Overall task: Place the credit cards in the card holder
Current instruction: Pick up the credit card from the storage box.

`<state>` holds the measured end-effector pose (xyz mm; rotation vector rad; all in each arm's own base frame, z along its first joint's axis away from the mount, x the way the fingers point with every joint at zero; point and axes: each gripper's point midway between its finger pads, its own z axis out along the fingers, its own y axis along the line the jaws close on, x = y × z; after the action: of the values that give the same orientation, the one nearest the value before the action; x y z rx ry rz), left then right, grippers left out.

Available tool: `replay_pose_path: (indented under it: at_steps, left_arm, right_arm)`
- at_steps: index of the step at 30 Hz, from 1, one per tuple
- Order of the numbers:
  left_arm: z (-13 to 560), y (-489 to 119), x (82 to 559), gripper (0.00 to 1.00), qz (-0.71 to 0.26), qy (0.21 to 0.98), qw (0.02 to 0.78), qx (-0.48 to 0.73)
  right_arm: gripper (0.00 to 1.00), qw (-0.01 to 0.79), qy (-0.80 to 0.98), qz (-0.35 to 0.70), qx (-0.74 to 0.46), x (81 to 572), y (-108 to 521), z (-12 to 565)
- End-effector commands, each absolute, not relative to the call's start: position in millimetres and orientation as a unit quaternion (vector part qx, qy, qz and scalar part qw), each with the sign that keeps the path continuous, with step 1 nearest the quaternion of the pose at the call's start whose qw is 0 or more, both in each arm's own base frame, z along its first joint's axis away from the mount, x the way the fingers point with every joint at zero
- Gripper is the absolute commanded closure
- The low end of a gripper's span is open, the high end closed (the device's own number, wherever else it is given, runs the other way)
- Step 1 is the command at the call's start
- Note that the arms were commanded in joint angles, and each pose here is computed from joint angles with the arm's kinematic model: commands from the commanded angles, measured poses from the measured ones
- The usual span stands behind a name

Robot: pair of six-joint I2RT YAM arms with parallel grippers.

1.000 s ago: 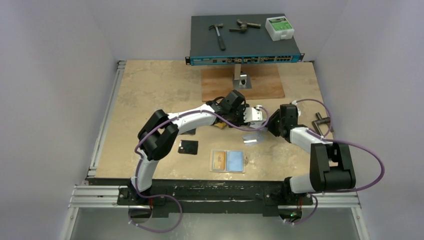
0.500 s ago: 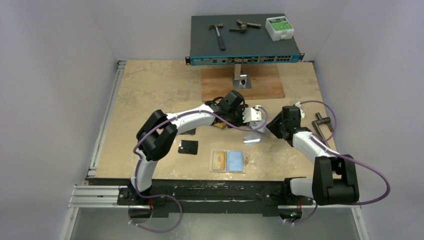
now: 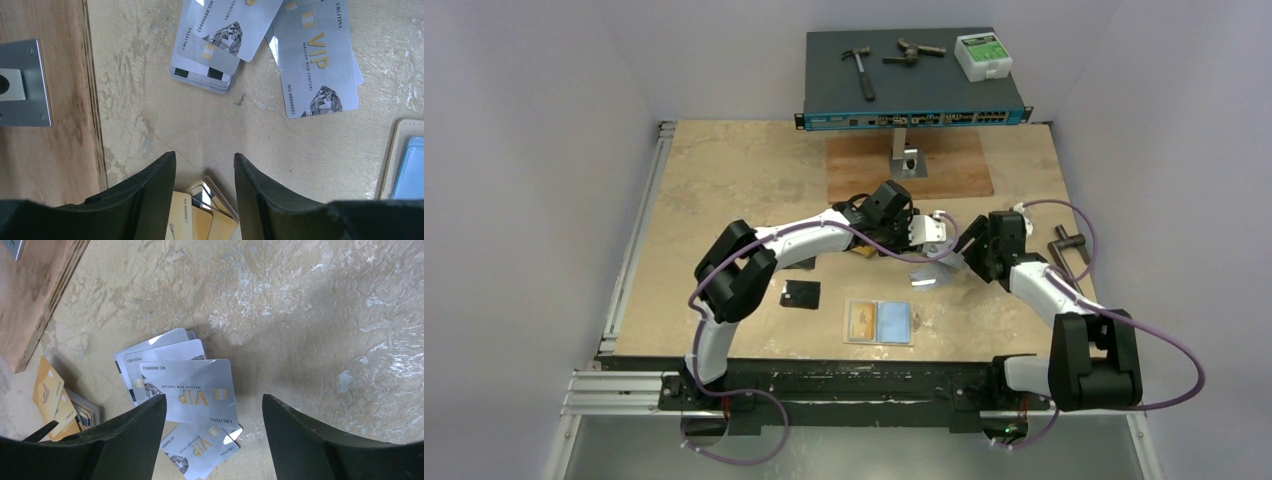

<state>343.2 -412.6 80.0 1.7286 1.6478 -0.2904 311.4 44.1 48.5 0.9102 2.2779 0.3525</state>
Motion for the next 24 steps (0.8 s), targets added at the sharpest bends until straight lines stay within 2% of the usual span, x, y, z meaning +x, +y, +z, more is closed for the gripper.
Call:
replay_pose_path:
  at_steps: [1,7,16,24]
  left_arm:
    - [108,-412,345,0.54,-0.123,0.635,0.387,0.657]
    - [110,-411,346,0.54,-0.121,0.637,0.389,0.654]
    - [112,-409,347,0.54,-0.118,0.638,0.390,0.654]
    - [113,-409,345,0.54,-0.122,0.639,0.389,0.652]
  right_arm:
    - [0.30,0.334,0.865,0.147,0.345,320,47,48]
    - [0.34,0.324,0.860,0.178,0.351,330,58,32]
    - [0.54,0.317,0.861,0.159,0.363,315,51,26]
    - [0.60,0.312,0.868,0.126,0.367,297,40,29]
